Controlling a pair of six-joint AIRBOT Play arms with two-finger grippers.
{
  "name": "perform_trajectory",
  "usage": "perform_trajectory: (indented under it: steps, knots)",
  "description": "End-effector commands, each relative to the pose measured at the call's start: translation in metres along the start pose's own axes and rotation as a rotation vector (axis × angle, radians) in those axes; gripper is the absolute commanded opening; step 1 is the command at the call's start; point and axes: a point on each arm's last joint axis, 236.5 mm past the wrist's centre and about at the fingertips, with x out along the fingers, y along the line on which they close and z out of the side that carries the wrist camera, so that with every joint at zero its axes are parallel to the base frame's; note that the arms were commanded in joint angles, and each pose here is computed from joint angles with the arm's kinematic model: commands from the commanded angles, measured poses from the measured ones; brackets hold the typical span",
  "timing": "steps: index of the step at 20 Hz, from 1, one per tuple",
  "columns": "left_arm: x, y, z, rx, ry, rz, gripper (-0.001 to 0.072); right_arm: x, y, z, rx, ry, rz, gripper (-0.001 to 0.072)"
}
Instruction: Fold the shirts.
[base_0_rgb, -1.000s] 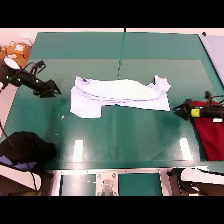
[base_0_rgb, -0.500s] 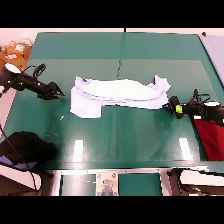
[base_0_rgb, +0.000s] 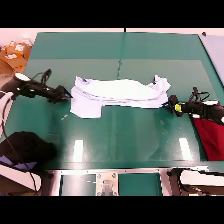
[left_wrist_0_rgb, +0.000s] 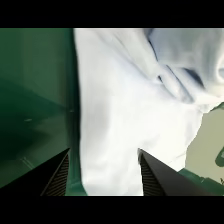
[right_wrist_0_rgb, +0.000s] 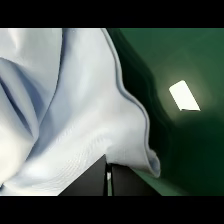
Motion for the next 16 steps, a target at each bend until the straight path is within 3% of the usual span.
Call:
perform_trajectory:
  steps: [1, 3, 7, 10, 11, 12, 13, 14, 16]
  knots:
    - [0.030, -0.016, -0.018, 0.038, 0.042, -0.008, 0.0481, 0.000, 0.003, -0.003, -0.003, 0.013, 0.010, 0.0020]
    - [0.032, -0.023, -0.033, 0.074, 0.105, -0.022, 0.0019, 0.000, 0.004, -0.006, -0.002, 0.026, 0.015, 0.0020]
    - [-0.004, -0.043, -0.065, 0.103, 0.225, -0.056, 0.0019, -0.004, 0.008, -0.009, -0.014, 0.054, 0.035, 0.0020]
    - [-0.031, -0.018, -0.040, 0.148, 0.092, 0.165, 0.0021, -0.006, 0.012, -0.008, -0.024, 0.058, 0.045, 0.0020]
    - [-0.030, -0.014, -0.034, 0.146, 0.071, 0.178, 0.0022, -0.006, 0.012, -0.008, -0.024, 0.060, 0.046, 0.0021]
    - [-0.025, -0.010, -0.035, 0.126, 0.080, 0.178, 0.0100, -0.006, 0.012, -0.008, -0.024, 0.060, 0.046, 0.0021]
    - [-0.017, -0.002, -0.036, 0.084, 0.092, 0.182, 0.0444, -0.006, 0.012, -0.008, -0.024, 0.060, 0.046, 0.0021]
    - [-0.011, 0.005, -0.034, 0.039, 0.085, 0.188, 0.0516, -0.006, 0.012, -0.008, -0.019, 0.058, 0.048, 0.0021]
    - [-0.004, 0.013, -0.018, 0.027, 0.022, 0.201, 0.0516, -0.006, 0.017, -0.006, 0.001, 0.052, 0.069, 0.0022]
